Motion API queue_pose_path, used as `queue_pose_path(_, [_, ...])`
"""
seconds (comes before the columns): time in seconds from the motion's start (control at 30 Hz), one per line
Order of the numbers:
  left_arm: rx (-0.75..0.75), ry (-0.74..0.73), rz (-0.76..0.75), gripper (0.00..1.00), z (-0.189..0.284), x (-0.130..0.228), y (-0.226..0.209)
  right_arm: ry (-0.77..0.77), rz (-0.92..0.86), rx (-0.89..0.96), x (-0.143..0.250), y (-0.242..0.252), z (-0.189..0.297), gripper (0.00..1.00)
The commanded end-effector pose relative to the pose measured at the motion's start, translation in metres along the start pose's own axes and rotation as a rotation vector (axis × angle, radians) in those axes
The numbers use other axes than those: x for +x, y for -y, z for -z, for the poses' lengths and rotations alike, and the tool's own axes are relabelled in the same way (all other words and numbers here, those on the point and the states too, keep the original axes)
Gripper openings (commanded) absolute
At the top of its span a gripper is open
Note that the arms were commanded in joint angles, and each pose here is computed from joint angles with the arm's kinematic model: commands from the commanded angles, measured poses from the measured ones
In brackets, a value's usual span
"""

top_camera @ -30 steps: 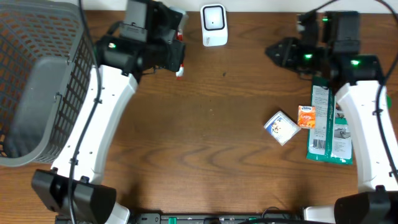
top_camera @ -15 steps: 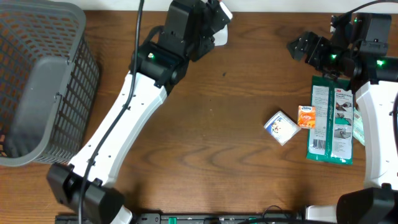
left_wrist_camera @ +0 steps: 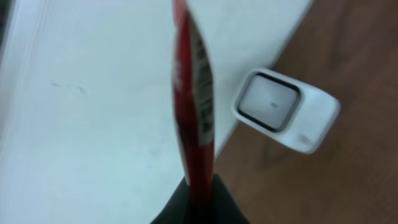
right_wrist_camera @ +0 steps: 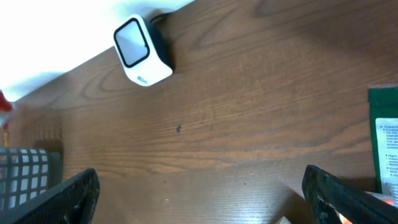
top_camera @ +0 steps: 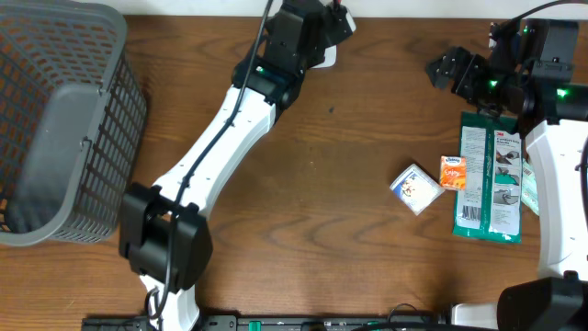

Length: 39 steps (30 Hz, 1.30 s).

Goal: Scan the item barcode
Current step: 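Hold the red tube barcode in front of the white scanner with left gripper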

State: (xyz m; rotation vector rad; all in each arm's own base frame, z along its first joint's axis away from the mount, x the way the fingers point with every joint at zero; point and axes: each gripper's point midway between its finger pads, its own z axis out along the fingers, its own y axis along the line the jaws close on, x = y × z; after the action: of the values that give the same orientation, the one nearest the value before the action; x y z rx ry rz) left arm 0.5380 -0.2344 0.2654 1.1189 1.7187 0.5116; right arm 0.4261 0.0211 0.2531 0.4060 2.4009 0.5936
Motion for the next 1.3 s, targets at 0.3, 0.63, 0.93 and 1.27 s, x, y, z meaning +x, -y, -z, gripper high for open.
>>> queue_pose_path(0.3, [-0.222, -0.043, -0.151, 0.07, -0.069, 0.025, -0.010, 0.011, 0.021, 0.002, -0.002, -0.001, 0.004, 0.99])
queue_pose_path(0.63, [-0.306, -0.084, -0.247, 0.07, -0.129, 0.069, 0.014, 0.011, 0.021, 0.003, -0.002, -0.001, 0.004, 0.99])
queue_pose_path(0.93, [-0.283, -0.123, -0.369, 0.07, -0.169, 0.107, 0.055, 0.011, 0.021, 0.002, -0.002, -0.001, 0.004, 0.99])
queue_pose_path(1.27, [-0.275, -0.074, -0.437, 0.07, -0.178, 0.105, 0.067, 0.011, 0.021, 0.002, -0.002, -0.001, 0.004, 0.99])
